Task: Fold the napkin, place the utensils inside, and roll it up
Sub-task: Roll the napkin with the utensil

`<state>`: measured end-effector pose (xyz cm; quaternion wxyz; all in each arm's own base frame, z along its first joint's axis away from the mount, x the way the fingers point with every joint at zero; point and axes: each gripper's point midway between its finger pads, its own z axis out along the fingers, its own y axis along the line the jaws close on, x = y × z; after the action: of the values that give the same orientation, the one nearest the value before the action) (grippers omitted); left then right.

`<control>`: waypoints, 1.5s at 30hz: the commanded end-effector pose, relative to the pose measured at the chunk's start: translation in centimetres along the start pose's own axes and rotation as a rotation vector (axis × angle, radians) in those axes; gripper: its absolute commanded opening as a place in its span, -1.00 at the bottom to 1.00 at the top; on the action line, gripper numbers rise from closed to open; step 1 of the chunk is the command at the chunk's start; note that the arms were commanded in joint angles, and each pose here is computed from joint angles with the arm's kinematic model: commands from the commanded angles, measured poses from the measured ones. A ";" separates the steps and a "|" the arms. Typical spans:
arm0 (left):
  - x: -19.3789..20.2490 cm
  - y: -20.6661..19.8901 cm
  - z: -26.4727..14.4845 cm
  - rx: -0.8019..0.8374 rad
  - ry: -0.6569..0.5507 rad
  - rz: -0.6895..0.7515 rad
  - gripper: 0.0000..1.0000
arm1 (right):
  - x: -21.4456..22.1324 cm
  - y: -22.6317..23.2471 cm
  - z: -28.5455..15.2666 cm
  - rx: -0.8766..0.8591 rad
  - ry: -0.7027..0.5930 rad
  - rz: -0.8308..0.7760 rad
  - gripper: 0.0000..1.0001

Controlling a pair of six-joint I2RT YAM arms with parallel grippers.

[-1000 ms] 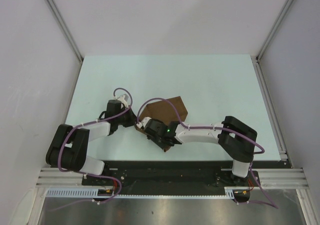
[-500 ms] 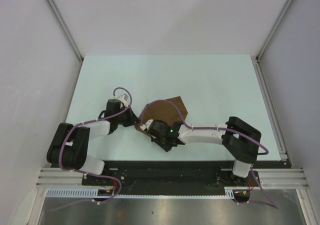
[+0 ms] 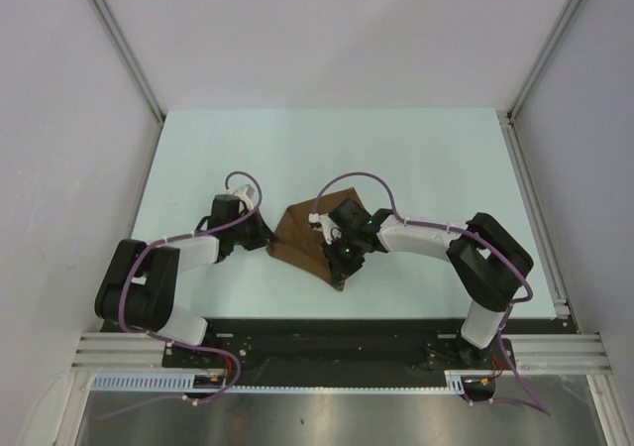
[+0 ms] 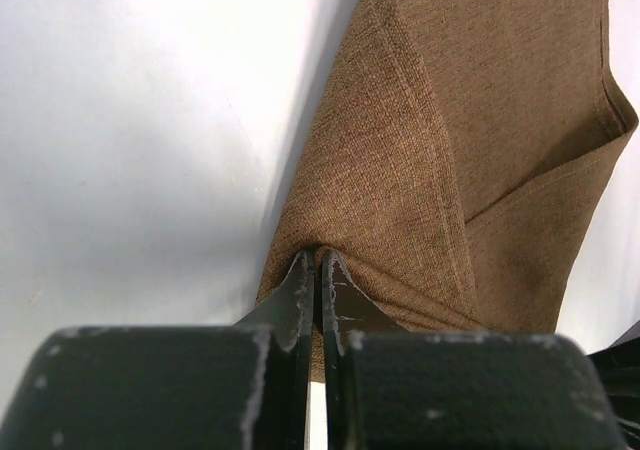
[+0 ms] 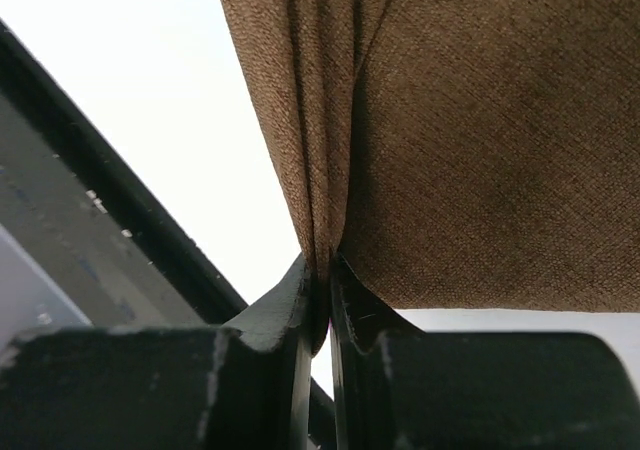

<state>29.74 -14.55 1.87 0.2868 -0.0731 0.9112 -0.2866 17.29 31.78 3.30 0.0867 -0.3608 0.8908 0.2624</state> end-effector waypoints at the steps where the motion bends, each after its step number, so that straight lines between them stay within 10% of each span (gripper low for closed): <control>1: -0.9 2.2 0.2 -0.094 -0.023 0.017 -1.00 | 0.7 1.1 -0.9 -0.140 0.017 0.052 -0.69; 12: -0.2 2.6 0.6 -0.106 0.015 0.006 -0.99 | 2.3 -1.0 -1.4 -0.122 0.050 0.172 -0.15; 23: -0.2 2.4 0.8 -0.099 0.028 -0.005 -1.00 | -6.4 3.9 -9.3 -0.056 -0.281 -0.045 0.17; 45: -0.4 2.2 0.9 -0.093 0.036 -0.012 -1.00 | -13.5 6.4 -0.8 -0.161 -0.345 -0.173 0.21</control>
<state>30.15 -14.84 1.74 0.2638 -0.0759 0.9157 -0.2933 20.96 41.50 8.88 0.1933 -0.3836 0.8287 0.3587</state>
